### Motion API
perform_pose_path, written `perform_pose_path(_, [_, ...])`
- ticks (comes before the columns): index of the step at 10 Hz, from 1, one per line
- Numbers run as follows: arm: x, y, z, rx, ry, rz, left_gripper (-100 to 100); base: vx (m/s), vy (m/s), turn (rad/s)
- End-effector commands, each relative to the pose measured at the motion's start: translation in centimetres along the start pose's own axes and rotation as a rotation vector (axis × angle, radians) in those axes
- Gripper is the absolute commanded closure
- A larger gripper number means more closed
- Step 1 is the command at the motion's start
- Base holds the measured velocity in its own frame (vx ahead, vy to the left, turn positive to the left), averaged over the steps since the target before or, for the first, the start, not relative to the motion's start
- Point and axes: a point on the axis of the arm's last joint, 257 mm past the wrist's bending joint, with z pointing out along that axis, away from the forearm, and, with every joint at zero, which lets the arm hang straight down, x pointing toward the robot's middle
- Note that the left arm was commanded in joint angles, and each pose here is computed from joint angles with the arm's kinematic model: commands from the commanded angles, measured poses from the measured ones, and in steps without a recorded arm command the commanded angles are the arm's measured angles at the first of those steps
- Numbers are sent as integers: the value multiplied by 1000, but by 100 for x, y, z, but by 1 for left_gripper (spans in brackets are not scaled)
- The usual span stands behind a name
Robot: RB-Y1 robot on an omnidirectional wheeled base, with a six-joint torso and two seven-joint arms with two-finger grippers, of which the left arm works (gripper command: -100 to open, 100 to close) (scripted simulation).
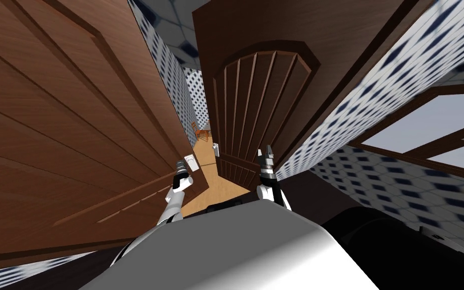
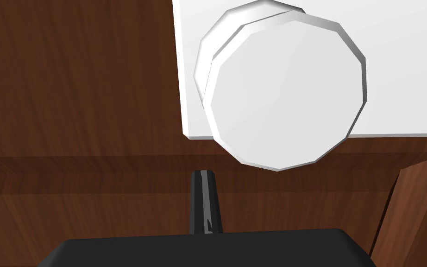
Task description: Push the door open
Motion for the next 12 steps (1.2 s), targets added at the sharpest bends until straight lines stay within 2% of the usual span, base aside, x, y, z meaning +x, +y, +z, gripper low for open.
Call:
perform_pose_path(1, [-56,36,7,-12,-5,6,-100,-51,-60,16])
perform_pose_path(3, [-74,80,0,-25,-8,5,-100,-134,-167,73])
perform_pose_path(5, [-64,161,-28,-48,-10,-2,-100,-91,-250,56])
perform_pose_path(7, [23,295,-100,-85,-9,-24,-100,-151,-223,68])
perform_pose_path(8, [-17,255,-72,-73,-10,-18,-100,-69,-95,19])
perform_pose_path(10, [-208,226,-49,-58,-61,6,-100,99,95,-217])
perform_pose_path(12, [-282,231,-66,-54,-96,13,-100,119,204,-154])
